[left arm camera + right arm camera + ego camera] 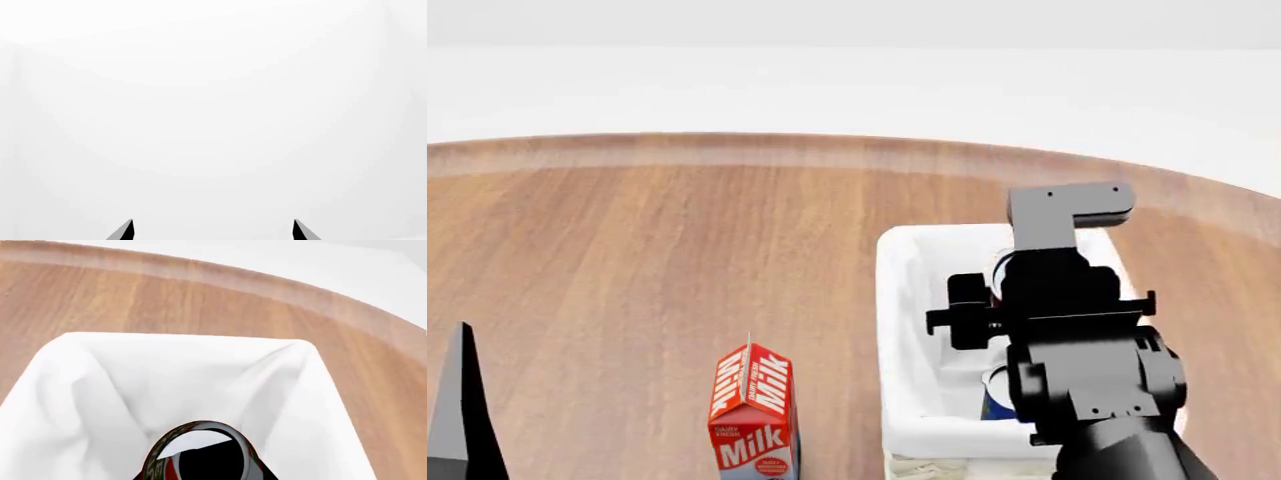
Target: Pick up the alphabet soup and the tomato sauce, and put them in the basket.
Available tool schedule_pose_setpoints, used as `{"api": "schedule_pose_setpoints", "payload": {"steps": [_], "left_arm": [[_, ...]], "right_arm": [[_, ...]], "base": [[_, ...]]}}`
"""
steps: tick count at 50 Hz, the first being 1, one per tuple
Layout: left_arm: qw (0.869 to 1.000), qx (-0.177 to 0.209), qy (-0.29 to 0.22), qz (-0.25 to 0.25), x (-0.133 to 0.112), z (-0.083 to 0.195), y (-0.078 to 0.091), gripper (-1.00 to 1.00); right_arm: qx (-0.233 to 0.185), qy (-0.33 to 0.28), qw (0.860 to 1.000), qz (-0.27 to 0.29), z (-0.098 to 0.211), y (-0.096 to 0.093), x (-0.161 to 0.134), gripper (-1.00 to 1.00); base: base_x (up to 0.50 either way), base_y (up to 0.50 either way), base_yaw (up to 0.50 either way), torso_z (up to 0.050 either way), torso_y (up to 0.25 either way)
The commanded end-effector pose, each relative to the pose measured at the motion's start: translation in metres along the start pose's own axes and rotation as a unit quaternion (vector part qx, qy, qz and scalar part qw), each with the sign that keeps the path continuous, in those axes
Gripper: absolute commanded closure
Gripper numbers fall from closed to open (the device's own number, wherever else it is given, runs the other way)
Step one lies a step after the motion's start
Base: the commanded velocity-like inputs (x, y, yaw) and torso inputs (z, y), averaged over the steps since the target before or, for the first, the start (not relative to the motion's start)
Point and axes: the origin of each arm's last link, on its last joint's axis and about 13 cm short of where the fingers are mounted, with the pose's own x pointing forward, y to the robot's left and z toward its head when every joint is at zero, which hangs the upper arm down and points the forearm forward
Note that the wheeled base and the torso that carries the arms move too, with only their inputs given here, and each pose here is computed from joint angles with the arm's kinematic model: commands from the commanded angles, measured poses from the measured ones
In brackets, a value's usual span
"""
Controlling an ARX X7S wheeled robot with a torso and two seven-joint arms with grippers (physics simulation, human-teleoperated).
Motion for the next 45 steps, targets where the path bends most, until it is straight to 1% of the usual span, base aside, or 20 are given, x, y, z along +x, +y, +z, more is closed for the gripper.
{"api": "schedule_pose_setpoints", "payload": {"steps": [1, 3, 16, 28, 29, 40, 45], "left_arm": [[1.000, 0.000, 0.001, 0.000, 0.000, 0.000, 0.000, -1.00], [1.000, 0.000, 0.001, 0.000, 0.000, -0.001, 0.000, -1.00], [1.000, -0.001, 0.002, 0.001, -0.001, -0.001, 0.000, -1.00], [1.000, 0.000, 0.001, 0.000, 0.000, -0.001, 0.001, -1.00], [1.000, 0.000, 0.002, 0.000, 0.000, -0.002, 0.000, -1.00], [1.000, 0.000, 0.002, -0.001, 0.000, -0.001, 0.000, -1.00], [1.000, 0.000, 0.003, -0.001, 0.000, -0.002, 0.000, -1.00]], "right_arm": [[0.033, 0.034, 0.999, 0.023, -0.009, 0.004, 0.001, 1.00], [0.026, 0.035, 0.999, 0.019, -0.012, 0.005, 0.001, 1.00], [0.029, 0.037, 0.999, 0.014, -0.012, 0.002, 0.001, 1.00], [0.026, 0.031, 0.999, 0.004, -0.006, 0.000, 0.000, 1.00], [0.026, 0.031, 0.999, 0.004, -0.006, 0.000, 0.000, -1.00], [0.019, 0.020, 1.000, 0.003, 0.003, 0.000, -0.002, -1.00], [0.018, -0.010, 1.000, 0.006, 0.016, 0.001, -0.004, -1.00]], "base": [[0.00, 0.00, 0.00, 0.000, 0.000], [0.00, 0.00, 0.00, 0.000, 0.000], [0.00, 0.00, 0.00, 0.000, 0.000], [0.00, 0.00, 0.00, 0.000, 0.000], [0.00, 0.00, 0.00, 0.000, 0.000], [0.00, 0.00, 0.00, 0.000, 0.000], [0.00, 0.00, 0.00, 0.000, 0.000]]}}
